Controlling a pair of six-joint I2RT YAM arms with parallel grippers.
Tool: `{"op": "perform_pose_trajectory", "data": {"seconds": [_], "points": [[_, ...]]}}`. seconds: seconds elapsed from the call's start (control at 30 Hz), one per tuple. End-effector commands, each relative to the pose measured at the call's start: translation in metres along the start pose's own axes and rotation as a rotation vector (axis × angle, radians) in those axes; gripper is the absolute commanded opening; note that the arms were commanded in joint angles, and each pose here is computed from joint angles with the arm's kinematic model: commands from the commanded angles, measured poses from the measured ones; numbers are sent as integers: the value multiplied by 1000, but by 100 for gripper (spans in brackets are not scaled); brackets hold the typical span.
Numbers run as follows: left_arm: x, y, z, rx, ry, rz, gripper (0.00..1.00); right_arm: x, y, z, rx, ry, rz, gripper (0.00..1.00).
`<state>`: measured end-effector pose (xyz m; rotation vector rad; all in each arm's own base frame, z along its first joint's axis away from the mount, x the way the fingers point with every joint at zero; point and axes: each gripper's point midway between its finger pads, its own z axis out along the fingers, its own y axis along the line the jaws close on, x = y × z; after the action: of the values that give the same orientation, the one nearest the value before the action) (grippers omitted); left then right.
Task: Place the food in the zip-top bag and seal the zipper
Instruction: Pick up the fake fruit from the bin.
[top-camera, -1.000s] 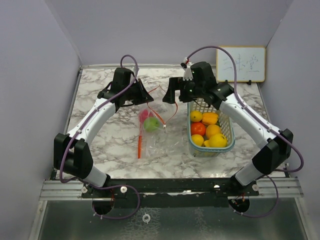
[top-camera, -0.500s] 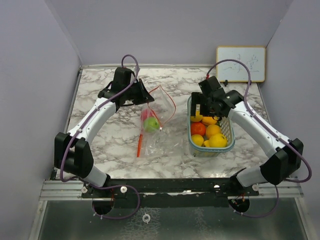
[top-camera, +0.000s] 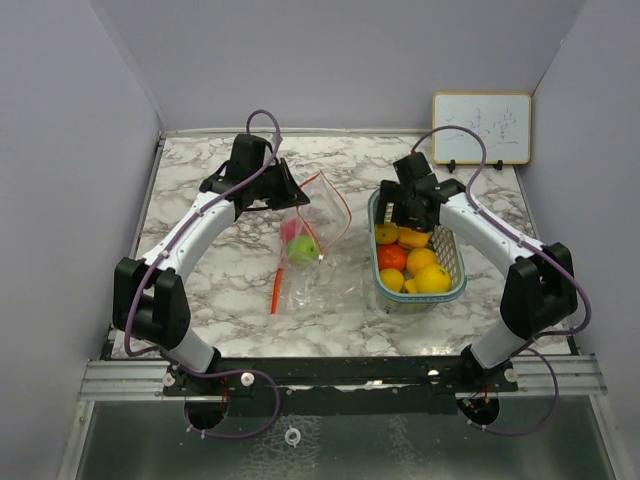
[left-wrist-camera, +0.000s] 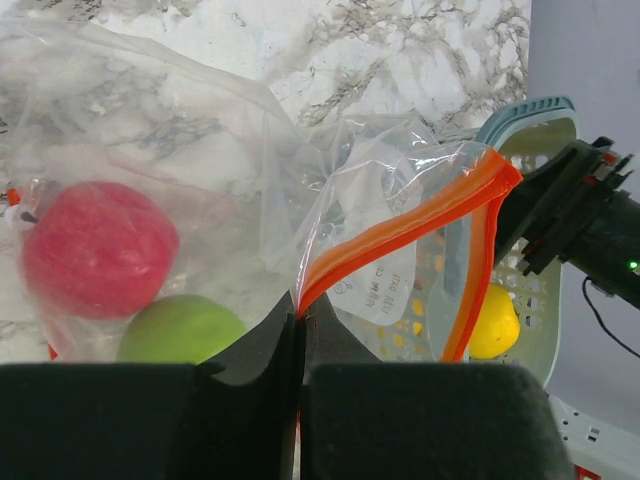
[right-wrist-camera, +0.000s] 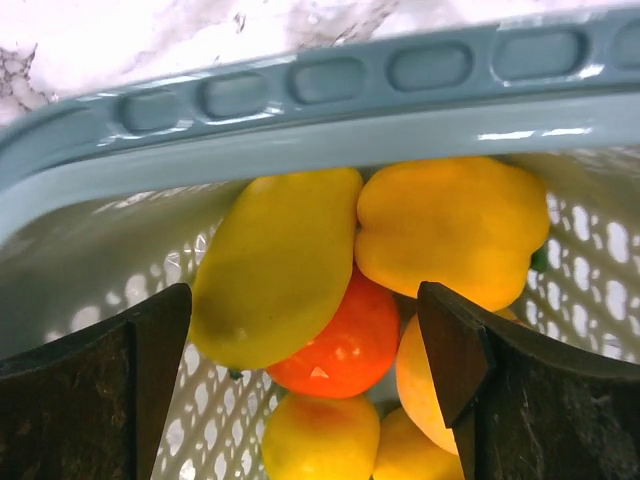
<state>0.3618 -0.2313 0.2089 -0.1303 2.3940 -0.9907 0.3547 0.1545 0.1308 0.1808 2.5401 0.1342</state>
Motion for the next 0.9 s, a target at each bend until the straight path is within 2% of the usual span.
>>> {"op": "perform_pose_trajectory", "data": {"seconds": [0.0, 0.2, 0.33, 0.5, 0.67, 0.87], "points": [[-5, -9, -1, 27, -1, 27, 0, 14, 23, 16, -108, 44, 61, 93], [-3, -7, 1, 20, 8, 27, 0, 45, 5, 27, -50, 108, 55, 84], [-1, -5, 4, 19, 19, 24, 0, 58, 1, 33, -54, 128, 53, 65], [-9, -15, -1, 41, 4, 43, 0, 59, 2, 28, -67, 131, 41, 45], [-9, -15, -4, 41, -2, 55, 0, 34, -2, -3, -60, 59, 2, 33], [-7, -16, -5, 49, -4, 61, 0, -22, 8, -73, -146, -124, -90, 31]]}}
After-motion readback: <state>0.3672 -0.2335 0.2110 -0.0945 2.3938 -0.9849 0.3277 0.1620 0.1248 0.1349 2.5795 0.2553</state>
